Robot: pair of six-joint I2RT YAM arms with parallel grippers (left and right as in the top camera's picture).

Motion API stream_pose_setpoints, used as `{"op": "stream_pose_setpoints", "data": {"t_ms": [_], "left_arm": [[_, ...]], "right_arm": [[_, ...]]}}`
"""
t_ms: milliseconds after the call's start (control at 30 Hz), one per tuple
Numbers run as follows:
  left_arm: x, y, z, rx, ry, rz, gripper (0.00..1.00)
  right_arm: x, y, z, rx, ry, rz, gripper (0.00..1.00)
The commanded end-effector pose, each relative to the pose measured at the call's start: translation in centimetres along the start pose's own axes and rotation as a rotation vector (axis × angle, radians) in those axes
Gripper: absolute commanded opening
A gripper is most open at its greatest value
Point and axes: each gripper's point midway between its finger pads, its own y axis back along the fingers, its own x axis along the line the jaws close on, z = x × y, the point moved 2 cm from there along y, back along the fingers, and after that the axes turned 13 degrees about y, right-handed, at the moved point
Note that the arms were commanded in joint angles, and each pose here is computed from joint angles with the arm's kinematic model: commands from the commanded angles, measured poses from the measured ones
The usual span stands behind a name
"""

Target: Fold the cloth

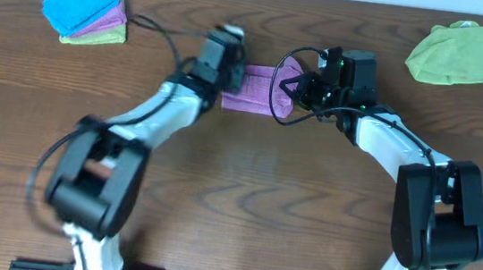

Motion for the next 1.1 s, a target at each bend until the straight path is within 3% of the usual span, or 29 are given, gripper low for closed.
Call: {"op": "stream_pose_setpoints", "data": {"t_ms": [0,367,1067], "left_arm": [[2.0,4.0,4.2,-0.101,0.051,0.046,0.06],[5.6,9.1,4.8,-0.050,0.101,0.128,0.06],[5.4,9.9,2.8,0.049,0.103,0.109,0.06]], "right_arm": [[1.5,0.3,0.4,-0.011,0.015,0.033,0.01],[3.6,-1.9,-0.4,-0.034,0.103,0.027,0.02],[2.1,-5.6,-2.4,-0.014,0.109,0.025,0.02]]}}
